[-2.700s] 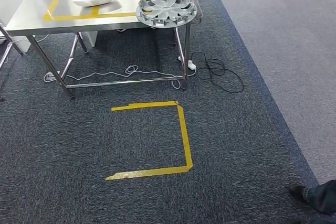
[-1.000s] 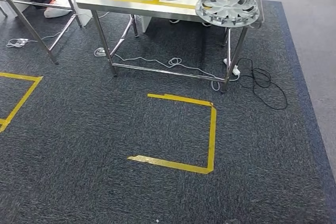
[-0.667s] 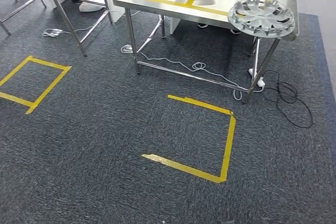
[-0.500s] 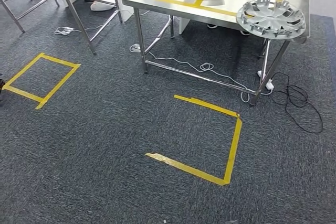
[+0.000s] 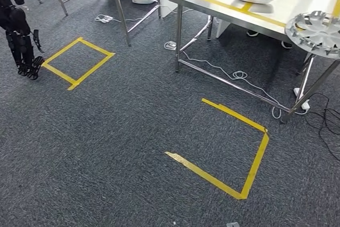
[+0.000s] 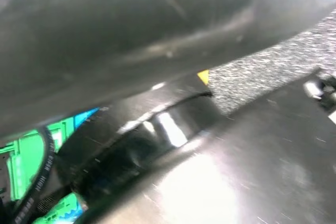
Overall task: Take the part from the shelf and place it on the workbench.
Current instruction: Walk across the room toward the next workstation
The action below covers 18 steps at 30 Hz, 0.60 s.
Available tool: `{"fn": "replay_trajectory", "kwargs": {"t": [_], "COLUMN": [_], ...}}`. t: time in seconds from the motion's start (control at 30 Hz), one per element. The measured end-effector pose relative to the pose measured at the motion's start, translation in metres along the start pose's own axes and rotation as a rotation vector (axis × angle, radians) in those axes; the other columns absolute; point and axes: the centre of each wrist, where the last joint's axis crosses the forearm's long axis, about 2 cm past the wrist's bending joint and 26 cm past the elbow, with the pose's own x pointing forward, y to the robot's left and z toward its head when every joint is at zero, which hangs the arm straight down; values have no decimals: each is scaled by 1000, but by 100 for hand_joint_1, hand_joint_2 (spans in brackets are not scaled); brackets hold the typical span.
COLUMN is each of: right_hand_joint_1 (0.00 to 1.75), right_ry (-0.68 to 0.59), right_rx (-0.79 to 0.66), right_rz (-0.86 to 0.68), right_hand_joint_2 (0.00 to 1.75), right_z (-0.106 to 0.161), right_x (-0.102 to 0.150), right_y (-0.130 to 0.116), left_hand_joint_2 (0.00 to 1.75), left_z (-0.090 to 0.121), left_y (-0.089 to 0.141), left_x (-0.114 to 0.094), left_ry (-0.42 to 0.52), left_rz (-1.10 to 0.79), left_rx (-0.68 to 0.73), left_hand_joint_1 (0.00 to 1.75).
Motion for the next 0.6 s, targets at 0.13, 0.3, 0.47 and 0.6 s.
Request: {"fn": "replay_trajectory", "kwargs": {"t": [0.13,0.3,0.47,0.6], "right_hand_joint_1": [0,0,0,0], "right_ry": [6,12,13,4], "right_rx": [6,25,50,83], "right_rz": [0,0,3,5], "right_hand_joint_2": [0,0,0,0], "right_z": [0,1,1,2], "right_x": [-1,-4,-3,-2], "right_y": [0,1,2,4], "left_hand_joint_2": [0,0,0,0], "left_z": [0,0,0,0], "left_y": [0,-1,-2,-1], "left_x": [1,1,3,2], "left_ry": [-3,-6,-12,-10], "left_rz": [-11,-25,-31,-34], "left_rx": [3,7,8,18], "left_hand_joint_1": [0,0,0,0]}}
